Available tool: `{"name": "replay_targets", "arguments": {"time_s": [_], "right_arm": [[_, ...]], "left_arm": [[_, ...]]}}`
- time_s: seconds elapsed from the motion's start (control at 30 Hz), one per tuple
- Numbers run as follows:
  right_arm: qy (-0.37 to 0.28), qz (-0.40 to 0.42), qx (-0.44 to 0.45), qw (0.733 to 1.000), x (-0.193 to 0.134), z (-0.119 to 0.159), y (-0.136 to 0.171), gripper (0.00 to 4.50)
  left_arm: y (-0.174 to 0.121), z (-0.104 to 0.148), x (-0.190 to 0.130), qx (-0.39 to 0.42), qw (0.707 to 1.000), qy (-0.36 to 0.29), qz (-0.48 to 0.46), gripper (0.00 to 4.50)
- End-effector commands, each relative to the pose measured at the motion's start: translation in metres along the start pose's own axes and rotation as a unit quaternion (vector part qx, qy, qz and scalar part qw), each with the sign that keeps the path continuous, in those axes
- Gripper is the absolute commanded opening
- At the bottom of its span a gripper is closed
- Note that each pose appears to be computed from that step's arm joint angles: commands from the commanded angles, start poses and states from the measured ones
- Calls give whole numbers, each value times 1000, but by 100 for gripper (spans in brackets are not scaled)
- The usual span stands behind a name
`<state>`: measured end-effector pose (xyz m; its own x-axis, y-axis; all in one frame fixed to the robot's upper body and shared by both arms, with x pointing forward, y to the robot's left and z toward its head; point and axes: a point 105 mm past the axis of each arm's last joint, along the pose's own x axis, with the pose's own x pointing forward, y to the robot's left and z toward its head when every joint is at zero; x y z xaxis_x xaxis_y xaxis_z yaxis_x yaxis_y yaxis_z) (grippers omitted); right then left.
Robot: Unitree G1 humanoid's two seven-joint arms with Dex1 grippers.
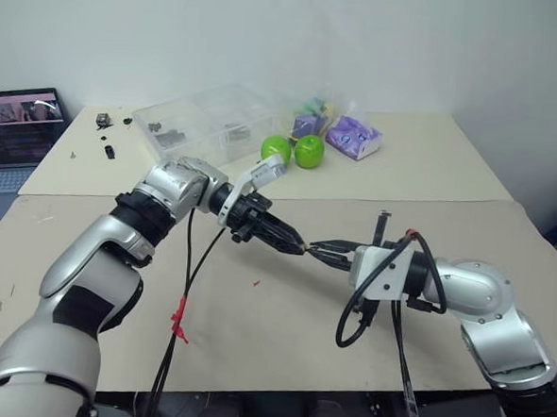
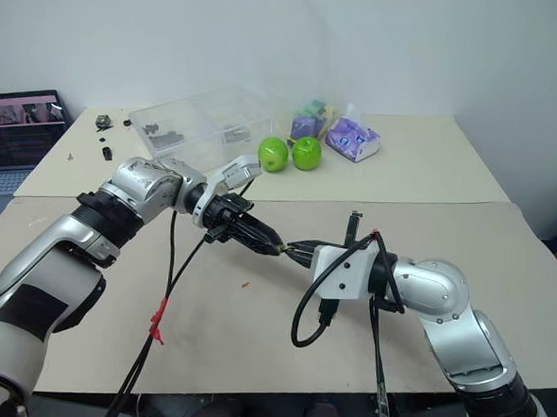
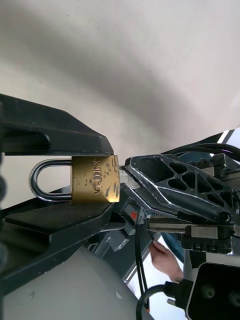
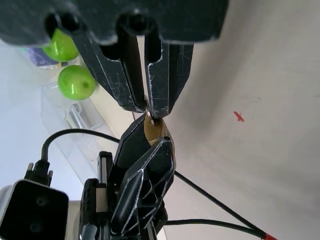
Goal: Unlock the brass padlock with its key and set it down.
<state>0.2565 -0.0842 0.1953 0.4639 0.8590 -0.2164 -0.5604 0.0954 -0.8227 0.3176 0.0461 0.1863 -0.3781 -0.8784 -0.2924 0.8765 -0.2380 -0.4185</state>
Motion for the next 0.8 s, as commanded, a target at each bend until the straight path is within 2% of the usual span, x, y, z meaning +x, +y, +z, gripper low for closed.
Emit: {"name": "replay_targets", "arguments": {"time_s": [0.03, 0.8], "right_arm": [[-21, -23, -53, 998, -8, 15, -11, 39], [-24, -12, -56, 998, -12, 16, -6, 39]], "left_arm": [[-1, 6, -1, 14, 1000, 8, 3, 80], [1, 6, -1, 17, 1000, 12, 8, 80]]}}
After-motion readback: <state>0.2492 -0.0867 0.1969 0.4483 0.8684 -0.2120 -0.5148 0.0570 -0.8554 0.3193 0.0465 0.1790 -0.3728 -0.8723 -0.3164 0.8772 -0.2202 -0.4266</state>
